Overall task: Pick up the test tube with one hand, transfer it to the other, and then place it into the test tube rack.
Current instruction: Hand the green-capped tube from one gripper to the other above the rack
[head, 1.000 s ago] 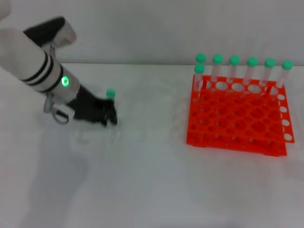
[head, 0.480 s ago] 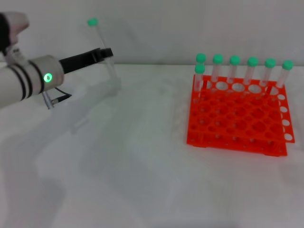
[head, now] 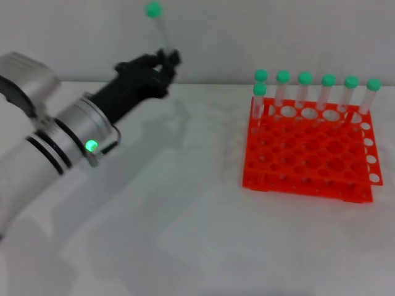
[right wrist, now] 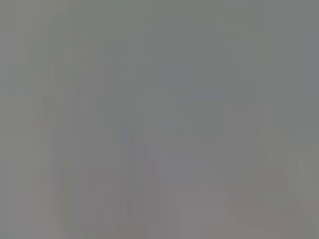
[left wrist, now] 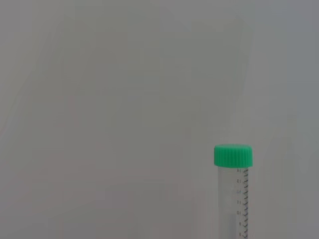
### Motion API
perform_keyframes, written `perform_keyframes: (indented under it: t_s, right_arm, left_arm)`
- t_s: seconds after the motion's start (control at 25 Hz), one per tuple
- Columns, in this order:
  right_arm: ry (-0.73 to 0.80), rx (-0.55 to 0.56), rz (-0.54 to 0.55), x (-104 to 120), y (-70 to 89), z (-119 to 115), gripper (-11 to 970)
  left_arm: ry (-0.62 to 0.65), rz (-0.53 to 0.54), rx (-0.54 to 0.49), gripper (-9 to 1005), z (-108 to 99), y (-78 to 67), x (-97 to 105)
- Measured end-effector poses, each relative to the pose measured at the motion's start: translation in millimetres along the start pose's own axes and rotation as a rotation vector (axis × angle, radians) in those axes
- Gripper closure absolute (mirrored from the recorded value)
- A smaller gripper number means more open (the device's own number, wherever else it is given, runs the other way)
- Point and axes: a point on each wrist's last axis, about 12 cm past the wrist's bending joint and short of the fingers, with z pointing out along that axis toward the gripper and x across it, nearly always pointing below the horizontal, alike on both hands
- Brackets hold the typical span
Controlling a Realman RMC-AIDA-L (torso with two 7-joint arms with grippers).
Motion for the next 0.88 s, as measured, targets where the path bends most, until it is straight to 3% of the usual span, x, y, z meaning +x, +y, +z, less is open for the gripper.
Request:
perform_keyframes:
  t_s: [0.24, 0.36, 0.56, 0.72, 0.88]
  right_arm:
    - [0.045, -0.249, 0.009, -1.2, 24.2, 16.2, 96]
    - [0.084, -0.341, -0.011, 3.7, 37.4, 28.4, 97]
    - [0.143, -0.455, -0.058, 13.2, 60.1, 52.5, 99]
    - [0.192, -0.44, -0.098, 22.0, 65.6, 66.3, 101]
    - [0.252, -0.416, -0.118, 31.9, 68.0, 78.0, 103]
  left_arm:
    - [-0.04, 0.257, 0.113, 798, 10.9, -56.9, 25.1]
    - [-0.029, 0.271, 0.171, 797, 16.5, -78.7, 32.3]
    - [0.043, 0.262, 0.247, 797, 20.6, -98.0, 43.8]
    - [0.066, 0.222, 0.288, 796, 19.1, -109.6, 49.3]
    - [0.079, 0.194, 0.295, 796, 16.3, -112.4, 52.5]
